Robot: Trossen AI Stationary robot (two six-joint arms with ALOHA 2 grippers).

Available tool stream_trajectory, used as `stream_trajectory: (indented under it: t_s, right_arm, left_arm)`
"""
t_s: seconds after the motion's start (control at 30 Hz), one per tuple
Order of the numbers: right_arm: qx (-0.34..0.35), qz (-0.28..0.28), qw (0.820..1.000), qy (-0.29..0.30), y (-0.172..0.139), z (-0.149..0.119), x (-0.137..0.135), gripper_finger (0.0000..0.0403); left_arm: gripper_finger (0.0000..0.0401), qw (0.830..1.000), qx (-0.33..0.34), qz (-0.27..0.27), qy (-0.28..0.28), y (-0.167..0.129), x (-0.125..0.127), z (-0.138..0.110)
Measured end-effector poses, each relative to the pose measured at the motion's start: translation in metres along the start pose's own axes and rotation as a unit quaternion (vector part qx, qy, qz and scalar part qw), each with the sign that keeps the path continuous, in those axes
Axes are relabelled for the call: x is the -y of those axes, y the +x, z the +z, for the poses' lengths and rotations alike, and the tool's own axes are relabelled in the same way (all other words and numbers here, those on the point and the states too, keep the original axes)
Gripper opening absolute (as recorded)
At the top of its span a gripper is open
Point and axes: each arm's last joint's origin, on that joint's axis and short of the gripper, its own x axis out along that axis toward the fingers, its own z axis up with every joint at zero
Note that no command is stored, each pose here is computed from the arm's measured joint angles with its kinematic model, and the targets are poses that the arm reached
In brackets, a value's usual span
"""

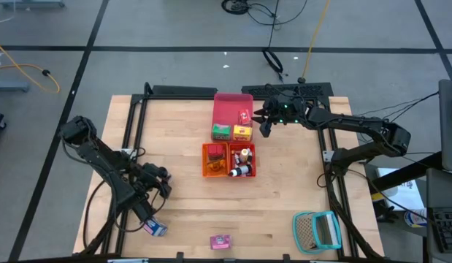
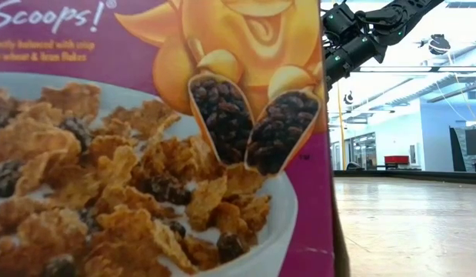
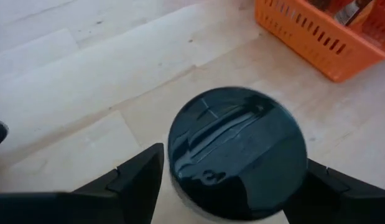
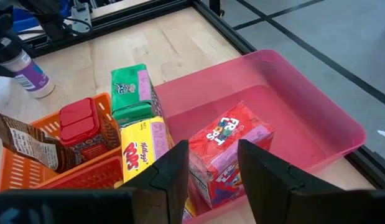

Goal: Pick & Place Kitchen Items
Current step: Put the black spice bottle into the orange basket

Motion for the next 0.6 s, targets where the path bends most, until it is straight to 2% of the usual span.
stream_trajectory:
  t_s: [0.1,0.23,0.43,0.6]
  right_arm:
    - [0.000,0.000,1.000,0.000,0.0000,-0.0001,0.0000,0.0132]
    - [-0.001,0.000,1.000,0.000,0.0000,-0.0003,0.0000,0.0132]
    - [-0.004,0.000,1.000,0.001,0.0000,-0.0007,0.0000,0.0132]
    - [-0.005,0.000,1.000,0.001,0.0009,-0.0058,0.0005,0.0132]
  left_arm:
    - [0.0252,1.000,0.008,-0.005,0.000,0.0014,-0.0002,-0.0005]
    - [0.0200,1.000,0.013,-0.006,0.001,0.0018,-0.0006,-0.0005]
    - [0.0197,0.999,0.037,-0.020,-0.004,0.0012,0.0010,0.0011]
    - [0.0199,0.999,0.031,-0.030,-0.015,-0.0038,0.0059,0.0072]
